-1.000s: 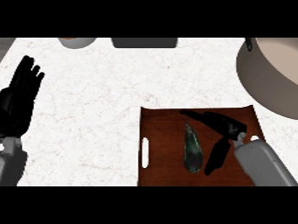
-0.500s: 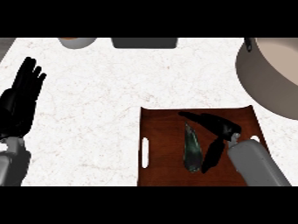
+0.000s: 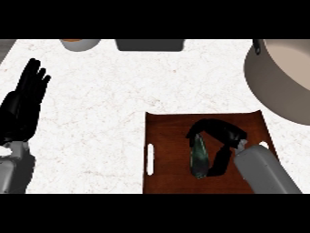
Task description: Pick the eggplant from the tray and place it in the pot
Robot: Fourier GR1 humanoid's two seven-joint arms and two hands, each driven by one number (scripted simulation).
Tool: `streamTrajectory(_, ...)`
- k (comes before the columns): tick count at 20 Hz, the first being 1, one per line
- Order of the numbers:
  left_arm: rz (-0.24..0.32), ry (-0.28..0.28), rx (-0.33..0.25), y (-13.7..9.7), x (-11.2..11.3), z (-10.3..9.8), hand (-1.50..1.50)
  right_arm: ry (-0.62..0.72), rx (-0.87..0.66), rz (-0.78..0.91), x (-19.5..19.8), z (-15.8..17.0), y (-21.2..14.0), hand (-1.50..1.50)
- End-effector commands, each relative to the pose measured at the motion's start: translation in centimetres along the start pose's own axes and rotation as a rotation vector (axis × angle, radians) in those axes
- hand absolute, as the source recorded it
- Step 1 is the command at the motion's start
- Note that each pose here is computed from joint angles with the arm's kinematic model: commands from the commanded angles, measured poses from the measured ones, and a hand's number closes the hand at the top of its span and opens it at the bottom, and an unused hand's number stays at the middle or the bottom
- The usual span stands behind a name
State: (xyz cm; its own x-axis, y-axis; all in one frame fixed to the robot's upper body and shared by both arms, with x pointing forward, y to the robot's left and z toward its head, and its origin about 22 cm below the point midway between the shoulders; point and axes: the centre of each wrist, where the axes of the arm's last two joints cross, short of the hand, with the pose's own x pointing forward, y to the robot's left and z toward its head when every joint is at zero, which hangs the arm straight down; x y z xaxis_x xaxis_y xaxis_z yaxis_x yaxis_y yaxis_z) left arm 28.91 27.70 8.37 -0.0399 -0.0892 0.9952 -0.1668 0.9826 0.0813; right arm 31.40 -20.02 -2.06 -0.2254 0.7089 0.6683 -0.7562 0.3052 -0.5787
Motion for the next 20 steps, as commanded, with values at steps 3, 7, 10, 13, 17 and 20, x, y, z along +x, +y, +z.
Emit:
streamTrajectory(3,0.005,0.01,-0.003,-1.4,0.2,0.1,0.0,-0.021,0.055,-0.001,0.9,-2.0,2.2,1.5)
streamTrajectory(7,-0.009,-0.005,-0.005,0.5,-0.1,1.0,0.0,-0.035,0.026,0.0,0.1,-1.2,4.1,1.5)
streamTrajectory(10,-0.003,0.005,0.012,2.7,1.0,0.6,0.0,-0.111,0.068,0.185,0.4,3.7,2.2,1.5)
streamTrajectory(13,-0.018,0.028,0.073,1.9,-0.3,0.5,0.0,-0.246,0.119,0.403,-1.1,8.9,1.7,1.5)
streamTrajectory(17,0.009,0.022,0.059,2.2,-0.9,2.0,0.0,-0.316,0.087,0.536,-2.4,16.2,0.0,1.5)
streamTrajectory(20,-0.005,0.018,0.081,3.4,-1.0,2.0,0.0,-0.364,-0.102,0.471,-3.4,20.5,0.2,1.5)
